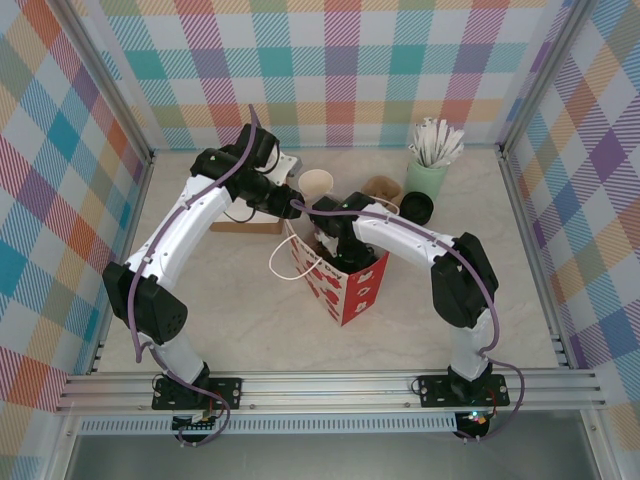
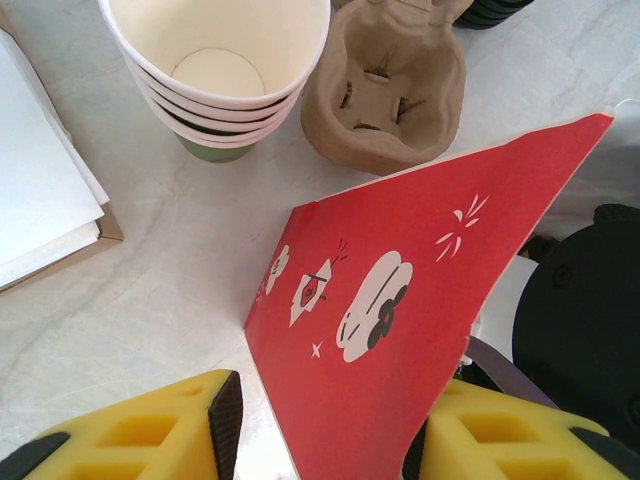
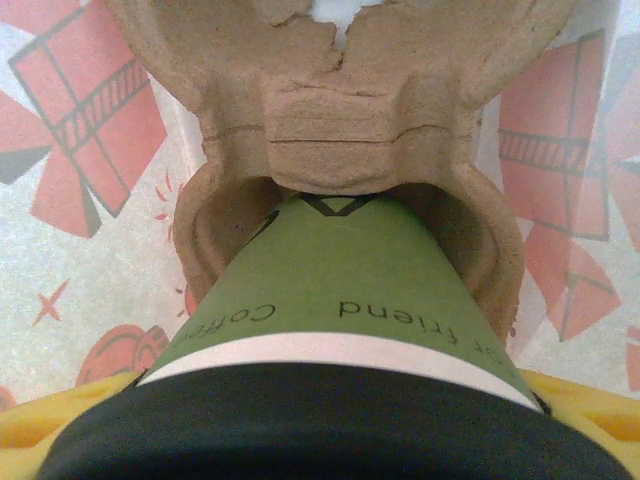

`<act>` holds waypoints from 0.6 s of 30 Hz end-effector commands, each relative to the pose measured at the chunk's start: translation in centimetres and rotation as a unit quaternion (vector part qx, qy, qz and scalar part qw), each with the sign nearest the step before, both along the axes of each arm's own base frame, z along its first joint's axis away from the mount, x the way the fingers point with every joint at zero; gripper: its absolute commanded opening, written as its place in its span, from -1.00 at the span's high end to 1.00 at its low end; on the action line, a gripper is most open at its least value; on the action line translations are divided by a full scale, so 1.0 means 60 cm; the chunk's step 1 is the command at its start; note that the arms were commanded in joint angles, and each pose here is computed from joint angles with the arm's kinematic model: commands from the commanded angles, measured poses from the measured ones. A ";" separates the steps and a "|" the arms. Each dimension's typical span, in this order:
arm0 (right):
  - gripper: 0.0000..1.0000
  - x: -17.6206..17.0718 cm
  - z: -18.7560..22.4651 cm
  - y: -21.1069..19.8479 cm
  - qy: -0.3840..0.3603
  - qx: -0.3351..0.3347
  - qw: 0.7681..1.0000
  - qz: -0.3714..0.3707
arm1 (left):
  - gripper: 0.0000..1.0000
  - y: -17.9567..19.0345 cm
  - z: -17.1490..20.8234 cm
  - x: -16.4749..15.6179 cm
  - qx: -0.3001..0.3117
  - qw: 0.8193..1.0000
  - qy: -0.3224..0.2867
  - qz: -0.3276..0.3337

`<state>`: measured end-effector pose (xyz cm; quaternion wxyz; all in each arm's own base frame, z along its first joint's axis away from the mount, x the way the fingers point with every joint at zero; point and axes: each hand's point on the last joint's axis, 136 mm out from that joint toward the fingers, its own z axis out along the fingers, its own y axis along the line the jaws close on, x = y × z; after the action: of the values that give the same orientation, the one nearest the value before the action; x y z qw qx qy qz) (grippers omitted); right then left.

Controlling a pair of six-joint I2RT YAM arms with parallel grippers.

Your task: Pack the takeout coffee

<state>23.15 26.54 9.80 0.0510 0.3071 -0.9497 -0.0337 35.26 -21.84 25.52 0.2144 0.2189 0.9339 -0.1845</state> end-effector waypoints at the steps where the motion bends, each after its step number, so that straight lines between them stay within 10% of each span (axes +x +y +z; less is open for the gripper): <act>1: -0.58 -0.008 -0.024 -0.005 0.018 -0.011 1.000 0.010 | 0.09 -0.004 0.005 0.002 -0.013 1.000 0.001 -0.005; 18: -0.58 -0.008 -0.008 -0.006 0.021 -0.013 1.000 0.005 | 0.09 -0.007 0.007 0.002 -0.015 1.000 0.001 -0.007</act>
<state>23.15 26.47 9.76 0.0520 0.3063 -0.9499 -0.0332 35.26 -21.83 25.52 0.2144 0.2187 0.9339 -0.1845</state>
